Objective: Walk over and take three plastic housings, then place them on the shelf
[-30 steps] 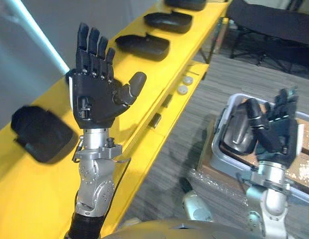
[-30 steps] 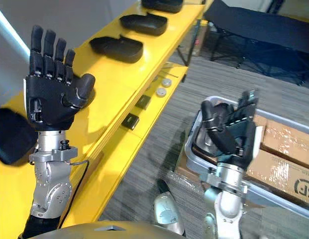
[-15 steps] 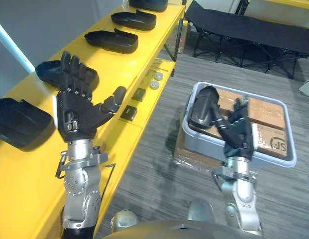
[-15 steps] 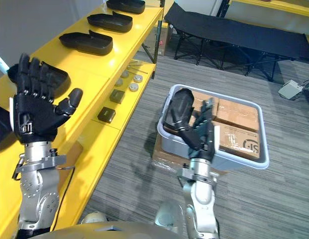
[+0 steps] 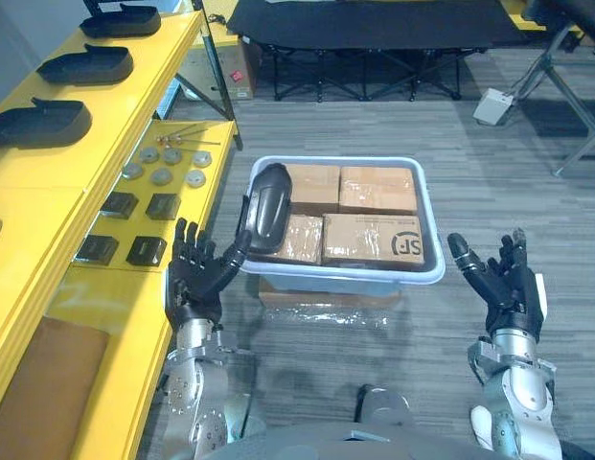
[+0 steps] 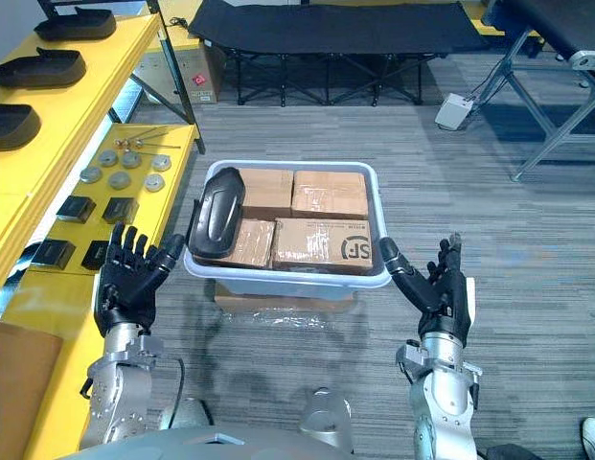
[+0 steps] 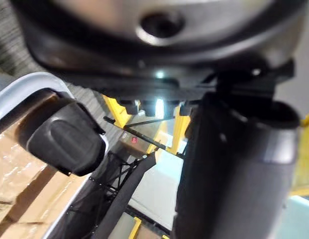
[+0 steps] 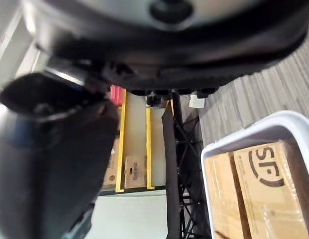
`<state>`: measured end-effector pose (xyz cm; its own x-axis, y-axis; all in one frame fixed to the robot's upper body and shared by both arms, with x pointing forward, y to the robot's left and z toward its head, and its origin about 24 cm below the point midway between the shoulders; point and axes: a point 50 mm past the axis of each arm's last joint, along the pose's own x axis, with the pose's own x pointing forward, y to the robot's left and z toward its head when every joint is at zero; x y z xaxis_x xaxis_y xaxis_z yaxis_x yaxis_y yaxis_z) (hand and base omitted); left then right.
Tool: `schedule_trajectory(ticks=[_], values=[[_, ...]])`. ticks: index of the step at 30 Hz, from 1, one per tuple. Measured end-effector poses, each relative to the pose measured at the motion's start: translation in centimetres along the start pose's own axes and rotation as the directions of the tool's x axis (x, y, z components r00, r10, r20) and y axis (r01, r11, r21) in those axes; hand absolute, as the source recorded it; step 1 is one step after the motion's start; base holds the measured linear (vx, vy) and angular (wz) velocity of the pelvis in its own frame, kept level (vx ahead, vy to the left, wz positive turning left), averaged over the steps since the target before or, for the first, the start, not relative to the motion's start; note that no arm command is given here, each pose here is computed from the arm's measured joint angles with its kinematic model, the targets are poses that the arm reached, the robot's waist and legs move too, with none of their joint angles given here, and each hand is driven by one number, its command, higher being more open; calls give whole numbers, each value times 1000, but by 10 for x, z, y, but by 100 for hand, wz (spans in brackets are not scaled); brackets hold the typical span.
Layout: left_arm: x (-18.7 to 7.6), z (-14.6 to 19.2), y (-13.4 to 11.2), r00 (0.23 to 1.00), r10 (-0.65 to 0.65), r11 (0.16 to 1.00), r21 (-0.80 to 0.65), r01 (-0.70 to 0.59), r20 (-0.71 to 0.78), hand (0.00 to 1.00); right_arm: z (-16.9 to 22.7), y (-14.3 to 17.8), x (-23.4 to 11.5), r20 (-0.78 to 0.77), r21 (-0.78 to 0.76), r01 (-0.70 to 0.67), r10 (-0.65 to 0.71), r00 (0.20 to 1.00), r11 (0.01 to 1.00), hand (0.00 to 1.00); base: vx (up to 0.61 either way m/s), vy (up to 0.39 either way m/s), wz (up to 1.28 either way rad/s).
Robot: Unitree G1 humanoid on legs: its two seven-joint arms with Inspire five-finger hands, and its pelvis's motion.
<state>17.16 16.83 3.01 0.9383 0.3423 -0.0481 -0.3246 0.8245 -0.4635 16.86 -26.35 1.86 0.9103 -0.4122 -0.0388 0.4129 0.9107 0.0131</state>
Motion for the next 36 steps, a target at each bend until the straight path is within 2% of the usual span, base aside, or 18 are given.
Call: schedule_trajectory(ticks=[3,5,7,10,14,21,28,36], values=[[4,-6,13,999,-9,996,83,13,-42,100,-21,8,19,-81,3,26,-26,996,1000,100,82,47,-27],[5,-10,20,998,-18,973,228,32,-66,100,-23,19,38,-90,17,42,-41,995,999,100,109,73,0],[6,-14,23,995,-14,966,254,38,-96,100,-18,24,52,-76,22,46,-44,996,999,100,78,58,5],[18,-9,13,996,-58,946,314,75,-62,100,6,31,90,-3,3,47,-47,999,999,100,66,91,41],[41,10,-7,989,-139,925,362,111,51,100,68,43,146,145,-3,60,-59,988,998,100,-84,54,20],[40,3,-7,984,-172,897,419,140,41,100,119,64,177,226,-95,14,8,974,995,100,-33,25,20],[27,-38,-12,957,-253,839,461,289,-139,100,171,83,196,298,-307,14,83,951,952,100,-35,10,7],[21,-58,-26,927,-306,808,456,374,-218,100,174,95,204,208,-421,8,88,974,907,100,-53,10,2]])
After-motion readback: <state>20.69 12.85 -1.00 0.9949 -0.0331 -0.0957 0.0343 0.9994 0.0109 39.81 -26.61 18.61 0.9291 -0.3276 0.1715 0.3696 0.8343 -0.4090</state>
